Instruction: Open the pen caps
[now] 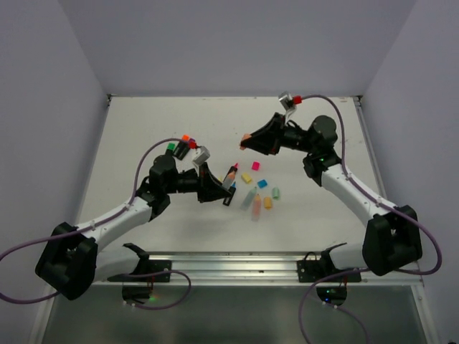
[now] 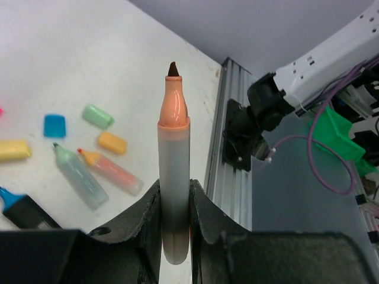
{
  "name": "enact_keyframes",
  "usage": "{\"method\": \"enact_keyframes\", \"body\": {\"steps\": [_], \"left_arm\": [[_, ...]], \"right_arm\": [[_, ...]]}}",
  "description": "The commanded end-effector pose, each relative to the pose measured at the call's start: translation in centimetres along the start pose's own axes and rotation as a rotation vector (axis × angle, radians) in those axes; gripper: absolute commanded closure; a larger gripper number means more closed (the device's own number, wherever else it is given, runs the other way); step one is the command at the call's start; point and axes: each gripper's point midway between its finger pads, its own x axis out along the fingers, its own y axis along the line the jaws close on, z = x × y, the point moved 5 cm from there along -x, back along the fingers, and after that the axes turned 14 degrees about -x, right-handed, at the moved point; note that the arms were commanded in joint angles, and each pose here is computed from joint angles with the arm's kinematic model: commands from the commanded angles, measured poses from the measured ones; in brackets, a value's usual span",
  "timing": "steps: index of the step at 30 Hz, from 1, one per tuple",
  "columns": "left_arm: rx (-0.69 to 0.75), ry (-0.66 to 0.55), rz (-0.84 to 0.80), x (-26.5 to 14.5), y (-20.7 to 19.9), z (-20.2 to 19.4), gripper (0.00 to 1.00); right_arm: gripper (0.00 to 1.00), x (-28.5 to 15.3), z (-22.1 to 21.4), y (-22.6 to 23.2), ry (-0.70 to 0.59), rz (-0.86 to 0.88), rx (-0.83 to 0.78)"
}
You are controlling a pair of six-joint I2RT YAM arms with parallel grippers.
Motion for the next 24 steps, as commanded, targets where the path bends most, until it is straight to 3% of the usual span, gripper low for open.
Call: {"method": "enact_keyframes", "body": {"steps": [1,12,20,24], "left_arm": [[-0.077,0.048,-0.037,-0.8,-0.3,-2.5,1.00],[-0.110,0.071,-0.018,-0.1,0.1,-3.3,1.00],[-0.108,0.019,0.153,0.4,2.3,-1.6,1.00],[-0.122,0.003,0.305,0.5,4.3,-0.6,1.00]], "right_arm": [[1.00,-1.4,6.9,-0.3,-0.148,-0.069,-0.183],[1.00,-1.8,10.1,0.2,-0.188,-0.105,-0.262],[1.00,-2.7,6.6,-1.8,-0.071,-0.247,-0.214],[1.00,-3.6,4.5,-3.9,0.014,-0.399,-0.168]]}}
